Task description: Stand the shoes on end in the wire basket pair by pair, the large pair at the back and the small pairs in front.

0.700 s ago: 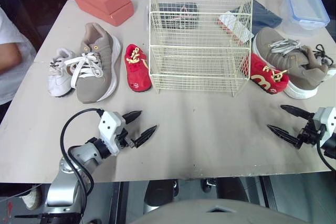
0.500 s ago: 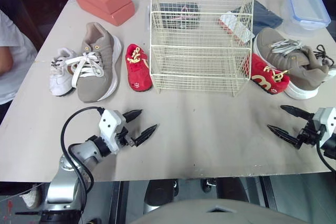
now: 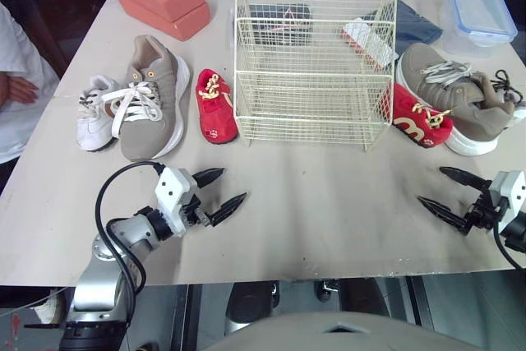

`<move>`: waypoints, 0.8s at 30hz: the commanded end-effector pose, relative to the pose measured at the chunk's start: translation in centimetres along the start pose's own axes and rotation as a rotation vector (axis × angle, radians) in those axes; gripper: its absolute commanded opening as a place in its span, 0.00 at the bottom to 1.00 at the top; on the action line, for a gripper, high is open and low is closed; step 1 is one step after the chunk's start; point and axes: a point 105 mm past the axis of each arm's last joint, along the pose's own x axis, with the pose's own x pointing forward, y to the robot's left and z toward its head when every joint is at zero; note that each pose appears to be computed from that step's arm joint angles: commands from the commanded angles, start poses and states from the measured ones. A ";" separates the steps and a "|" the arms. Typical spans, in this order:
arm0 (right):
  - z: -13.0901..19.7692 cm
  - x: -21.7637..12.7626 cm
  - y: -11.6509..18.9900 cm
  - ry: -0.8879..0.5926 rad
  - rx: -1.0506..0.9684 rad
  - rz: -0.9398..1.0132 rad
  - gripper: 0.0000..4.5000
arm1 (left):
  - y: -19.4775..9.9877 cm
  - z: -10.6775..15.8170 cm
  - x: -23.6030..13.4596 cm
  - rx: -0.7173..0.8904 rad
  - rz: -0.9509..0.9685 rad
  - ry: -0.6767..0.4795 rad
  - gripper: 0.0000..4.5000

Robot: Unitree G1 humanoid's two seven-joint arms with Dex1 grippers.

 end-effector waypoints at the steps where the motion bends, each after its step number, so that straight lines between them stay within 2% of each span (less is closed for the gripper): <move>1: 1.3 -0.7 -0.6 -0.036 -0.034 -0.035 1.00 | -0.1 0.4 0.0 0.027 -0.010 -0.012 0.99; 3: 1.8 -1.2 -1.2 -0.063 -0.022 -0.066 1.00 | -0.3 1.0 0.0 0.028 -0.028 -0.041 0.99; 9: 4.3 -3.3 -4.0 -0.177 -0.014 -0.229 1.00 | -1.8 4.7 -0.2 -0.024 -0.211 -0.206 0.99; 12: 5.1 -4.3 -5.7 -0.187 -0.024 -0.331 1.00 | -2.3 6.4 0.2 0.028 -0.273 -0.212 0.99; 15: 5.7 -4.8 -7.9 -0.182 -0.002 -0.477 1.00 | -3.1 9.6 0.8 0.080 -0.346 -0.259 0.99; 21: 6.5 -4.5 -9.4 -0.197 0.032 -0.555 1.00 | -4.7 13.7 1.1 0.165 -0.460 -0.288 0.99; 24: 6.7 -4.4 -10.0 -0.197 0.041 -0.572 1.00 | -4.9 14.4 1.1 0.170 -0.478 -0.280 0.99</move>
